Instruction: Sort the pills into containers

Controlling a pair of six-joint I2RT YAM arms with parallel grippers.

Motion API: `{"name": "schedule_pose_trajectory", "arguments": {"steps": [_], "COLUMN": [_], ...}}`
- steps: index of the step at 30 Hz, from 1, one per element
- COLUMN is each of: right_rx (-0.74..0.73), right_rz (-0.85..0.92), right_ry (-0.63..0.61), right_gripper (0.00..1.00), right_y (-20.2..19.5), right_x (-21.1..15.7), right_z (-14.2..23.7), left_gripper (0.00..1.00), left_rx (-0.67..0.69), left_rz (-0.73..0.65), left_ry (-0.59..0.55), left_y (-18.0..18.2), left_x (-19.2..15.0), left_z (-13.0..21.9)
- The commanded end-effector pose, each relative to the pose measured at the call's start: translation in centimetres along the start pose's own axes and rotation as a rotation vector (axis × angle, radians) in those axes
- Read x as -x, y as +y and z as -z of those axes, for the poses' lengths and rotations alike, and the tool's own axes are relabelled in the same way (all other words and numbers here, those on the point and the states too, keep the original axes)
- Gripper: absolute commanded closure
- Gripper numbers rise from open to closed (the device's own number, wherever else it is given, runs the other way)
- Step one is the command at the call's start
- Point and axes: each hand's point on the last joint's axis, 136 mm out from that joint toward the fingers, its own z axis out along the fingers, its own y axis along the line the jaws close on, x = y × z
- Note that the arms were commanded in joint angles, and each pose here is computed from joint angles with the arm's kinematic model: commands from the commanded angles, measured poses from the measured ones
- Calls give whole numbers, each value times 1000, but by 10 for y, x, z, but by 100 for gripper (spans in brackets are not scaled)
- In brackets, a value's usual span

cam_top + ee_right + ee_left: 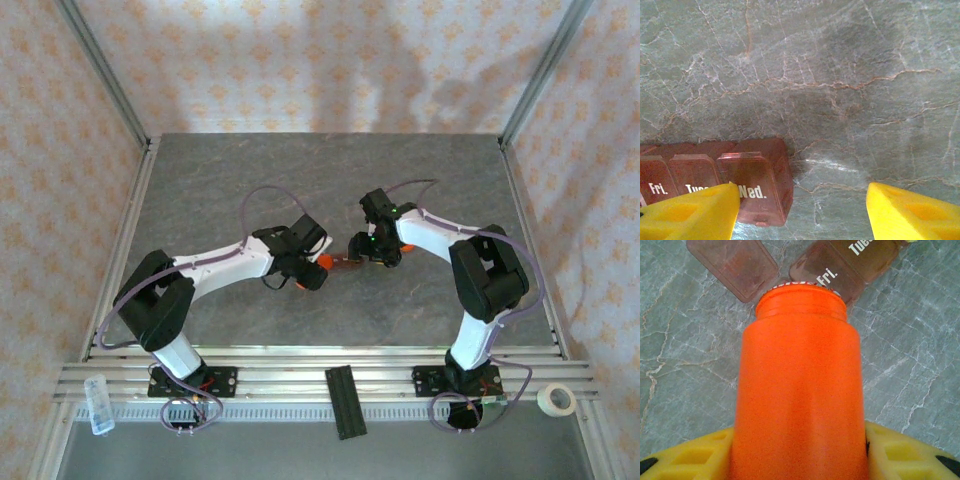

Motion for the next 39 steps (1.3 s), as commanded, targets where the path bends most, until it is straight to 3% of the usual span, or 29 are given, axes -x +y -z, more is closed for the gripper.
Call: {"name": "schedule_pose_trajectory", "arguments": {"steps": [1, 39], "right_rx": [-59, -56], "right_rz": [5, -2], "right_ry": [34, 50], "right_gripper": [32, 33], "right_y": [-11, -11], "right_x": [-7, -9], "right_z": [-9, -13], "left_gripper": [100, 100], "left_rx": [45, 20], "left_rz": [-25, -59], "left_ry": [44, 126], "left_y": [6, 11], "left_x": [-4, 0], "left_z": [0, 5]}}
